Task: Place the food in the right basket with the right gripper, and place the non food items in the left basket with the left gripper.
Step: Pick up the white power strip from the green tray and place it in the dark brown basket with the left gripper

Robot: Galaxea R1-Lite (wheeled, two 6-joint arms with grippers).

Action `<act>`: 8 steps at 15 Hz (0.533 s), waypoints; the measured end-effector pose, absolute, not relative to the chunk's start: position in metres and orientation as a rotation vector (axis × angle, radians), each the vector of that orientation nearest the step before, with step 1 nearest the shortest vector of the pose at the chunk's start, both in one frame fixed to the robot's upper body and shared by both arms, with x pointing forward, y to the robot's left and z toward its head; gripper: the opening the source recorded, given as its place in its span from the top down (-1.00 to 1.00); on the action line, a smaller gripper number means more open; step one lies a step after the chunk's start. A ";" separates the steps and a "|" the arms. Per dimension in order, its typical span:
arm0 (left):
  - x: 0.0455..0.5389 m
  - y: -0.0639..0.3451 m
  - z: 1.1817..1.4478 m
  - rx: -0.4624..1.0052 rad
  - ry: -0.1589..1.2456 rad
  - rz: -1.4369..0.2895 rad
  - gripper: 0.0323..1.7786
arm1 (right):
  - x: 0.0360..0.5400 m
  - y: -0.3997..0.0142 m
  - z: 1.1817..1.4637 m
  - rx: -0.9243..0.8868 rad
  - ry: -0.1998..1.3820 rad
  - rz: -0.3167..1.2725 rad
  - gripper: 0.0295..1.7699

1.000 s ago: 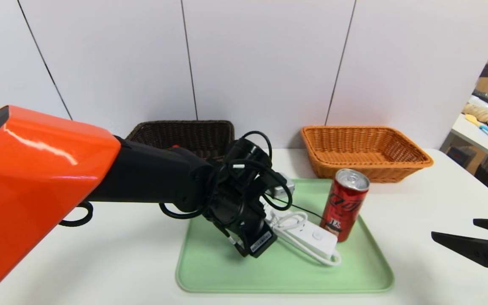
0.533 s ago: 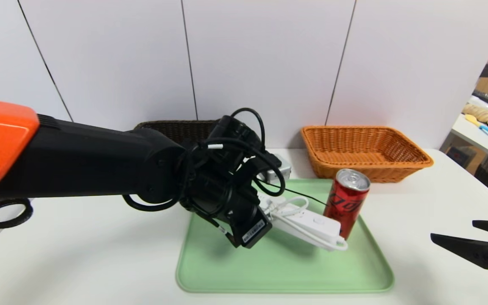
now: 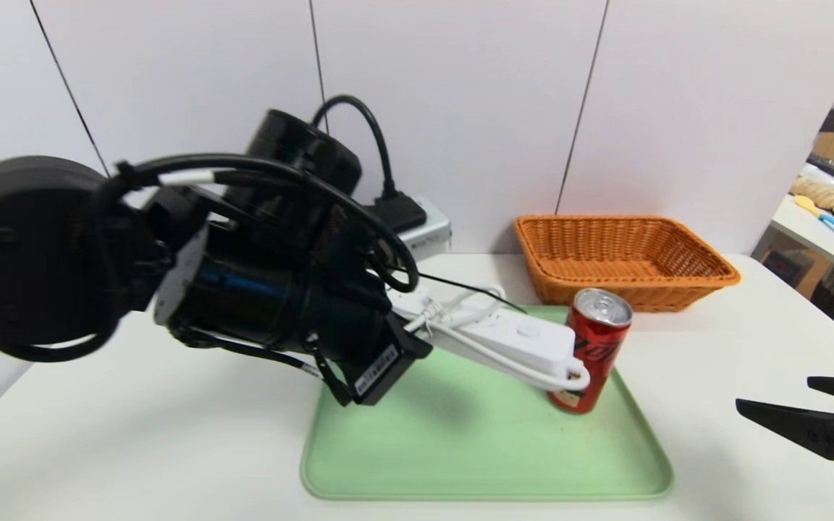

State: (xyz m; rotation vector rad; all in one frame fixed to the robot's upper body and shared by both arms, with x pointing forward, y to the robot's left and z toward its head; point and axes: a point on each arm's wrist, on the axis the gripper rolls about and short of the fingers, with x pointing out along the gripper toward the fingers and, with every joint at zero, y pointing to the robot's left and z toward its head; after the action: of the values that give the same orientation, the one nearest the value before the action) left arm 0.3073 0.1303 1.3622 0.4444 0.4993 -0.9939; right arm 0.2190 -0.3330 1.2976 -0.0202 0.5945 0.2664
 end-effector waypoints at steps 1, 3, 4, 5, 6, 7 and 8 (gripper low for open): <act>0.305 0.145 1.374 0.431 0.464 -0.947 0.87 | 0.219 -0.333 1.297 -0.020 0.595 0.266 -0.92; 0.308 0.171 1.393 0.399 0.404 -0.854 0.87 | 0.219 -0.333 1.296 -0.019 0.601 0.266 -0.92; 0.312 0.183 1.401 0.382 0.381 -0.806 0.87 | 0.218 -0.333 1.295 -0.020 0.604 0.266 -0.92; 0.318 0.196 1.409 0.366 0.360 -0.752 0.87 | 0.218 -0.333 1.294 -0.020 0.607 0.266 -0.92; 0.326 0.207 1.415 0.352 0.350 -0.700 0.87 | 0.218 -0.333 1.294 -0.019 0.610 0.265 -0.92; 0.335 0.217 1.418 0.339 0.348 -0.647 0.87 | 0.219 -0.333 1.294 -0.020 0.610 0.263 -0.92; 0.347 0.227 1.418 0.328 0.358 -0.599 0.87 | 0.219 -0.333 1.294 -0.019 0.610 0.262 -0.92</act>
State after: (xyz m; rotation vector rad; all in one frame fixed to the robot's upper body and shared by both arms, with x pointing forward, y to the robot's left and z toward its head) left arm 0.3473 0.2268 1.4180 0.3285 0.3576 -0.5990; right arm 0.2186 -0.3335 1.2937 -0.0195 0.6099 0.2616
